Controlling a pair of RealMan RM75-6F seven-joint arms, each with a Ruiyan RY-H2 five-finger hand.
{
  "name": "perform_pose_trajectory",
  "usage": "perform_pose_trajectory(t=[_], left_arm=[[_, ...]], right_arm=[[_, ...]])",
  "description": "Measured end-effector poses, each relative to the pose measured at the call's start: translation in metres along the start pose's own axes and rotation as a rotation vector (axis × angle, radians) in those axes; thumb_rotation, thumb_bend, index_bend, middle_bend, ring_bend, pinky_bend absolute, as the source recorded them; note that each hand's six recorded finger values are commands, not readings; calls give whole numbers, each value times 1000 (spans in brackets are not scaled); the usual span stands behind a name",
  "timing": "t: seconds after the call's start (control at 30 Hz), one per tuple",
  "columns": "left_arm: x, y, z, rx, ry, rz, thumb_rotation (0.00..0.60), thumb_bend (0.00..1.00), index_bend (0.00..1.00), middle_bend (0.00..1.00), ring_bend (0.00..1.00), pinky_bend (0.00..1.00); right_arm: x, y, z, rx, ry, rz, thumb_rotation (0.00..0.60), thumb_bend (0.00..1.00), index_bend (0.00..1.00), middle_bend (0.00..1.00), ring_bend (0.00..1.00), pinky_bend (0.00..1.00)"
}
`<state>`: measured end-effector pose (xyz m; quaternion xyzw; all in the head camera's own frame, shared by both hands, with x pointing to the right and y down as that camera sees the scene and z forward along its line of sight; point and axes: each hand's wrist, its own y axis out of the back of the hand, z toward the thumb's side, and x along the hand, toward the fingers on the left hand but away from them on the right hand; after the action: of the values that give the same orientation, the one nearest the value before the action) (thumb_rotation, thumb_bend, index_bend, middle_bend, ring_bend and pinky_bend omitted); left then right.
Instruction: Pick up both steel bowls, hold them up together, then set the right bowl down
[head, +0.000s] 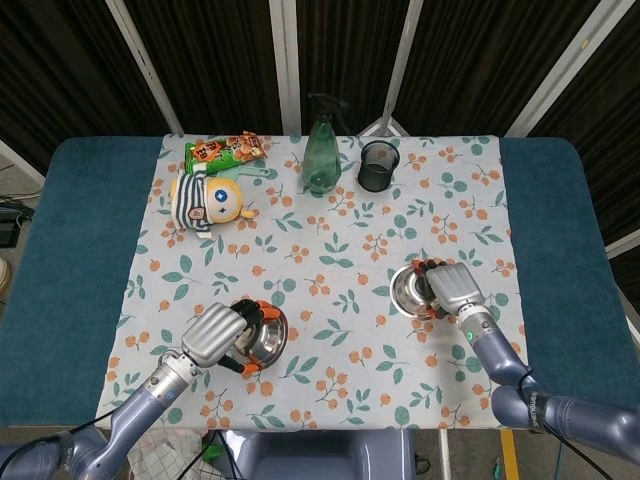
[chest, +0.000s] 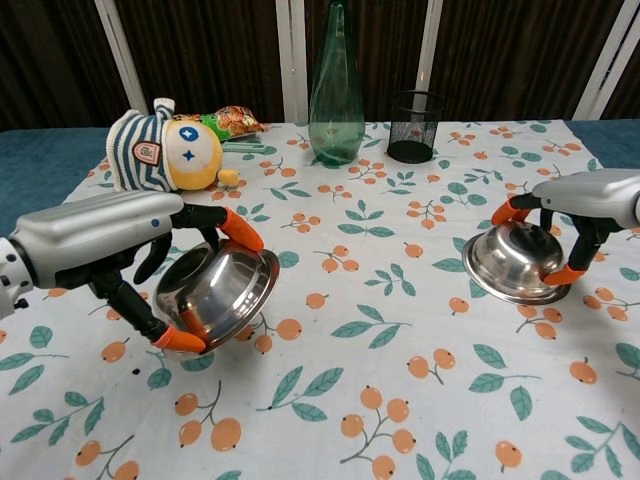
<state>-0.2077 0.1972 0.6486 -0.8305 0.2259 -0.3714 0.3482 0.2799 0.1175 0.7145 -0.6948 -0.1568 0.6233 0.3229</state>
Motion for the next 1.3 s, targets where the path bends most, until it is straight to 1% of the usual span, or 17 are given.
perform_pose_trajectory(t=[0.13, 0.2, 0.27, 0.33, 0.4, 0.53, 0.7, 0.97, 1.07, 1.17, 1.27, 1.3], left_arm=[[0, 0, 0, 3, 1, 1, 600, 312, 462, 606, 494, 675], [0, 0, 0, 3, 2, 2, 600, 311, 462, 606, 494, 675], [0, 0, -1, 3, 2, 1, 600, 311, 462, 606, 494, 675], [0, -1, -1, 2, 3, 0, 600, 311, 461, 606, 494, 675], [0, -1, -2, 2, 5, -2, 600, 311, 461, 606, 494, 675], [0, 0, -3, 0, 8, 0, 600, 311, 462, 607, 494, 675], [0, 1, -2, -3, 4, 4, 600, 311, 463, 609, 494, 675], [1, 5, -1, -18, -8, 25, 600, 333, 471, 616, 501, 675], [2, 7, 1, -44, -23, 39, 600, 351, 471, 616, 501, 675], [3, 12, 3, -86, -47, 70, 600, 352, 468, 613, 501, 674], [4, 19, 4, -133, -81, 127, 600, 352, 467, 611, 501, 673], [4, 23, 5, -148, -96, 157, 600, 352, 466, 611, 501, 672]], right_arm=[[0, -2, 0, 8, -3, 7, 600, 280, 258, 299, 304, 555], [0, -2, -1, 12, -6, 7, 600, 279, 292, 322, 327, 576], [0, -1, -1, 16, -9, 4, 600, 280, 344, 364, 370, 609], [0, -1, -1, 18, -13, -1, 600, 280, 415, 415, 416, 640], [0, -1, -3, 17, -21, -3, 600, 280, 502, 486, 484, 670], [0, -1, -6, 14, -39, -9, 600, 289, 626, 587, 579, 707], [2, 4, -9, 0, -55, -29, 600, 315, 669, 616, 596, 711], [11, 20, -19, -52, -71, -65, 600, 317, 692, 631, 610, 711], [15, 27, -22, -115, -71, -76, 600, 317, 692, 632, 610, 711], [21, 36, -27, -212, -68, -86, 600, 319, 692, 632, 610, 711], [27, 46, -32, -358, -58, -85, 600, 318, 692, 632, 611, 711], [29, 49, -33, -405, -54, -82, 600, 318, 692, 632, 612, 711]])
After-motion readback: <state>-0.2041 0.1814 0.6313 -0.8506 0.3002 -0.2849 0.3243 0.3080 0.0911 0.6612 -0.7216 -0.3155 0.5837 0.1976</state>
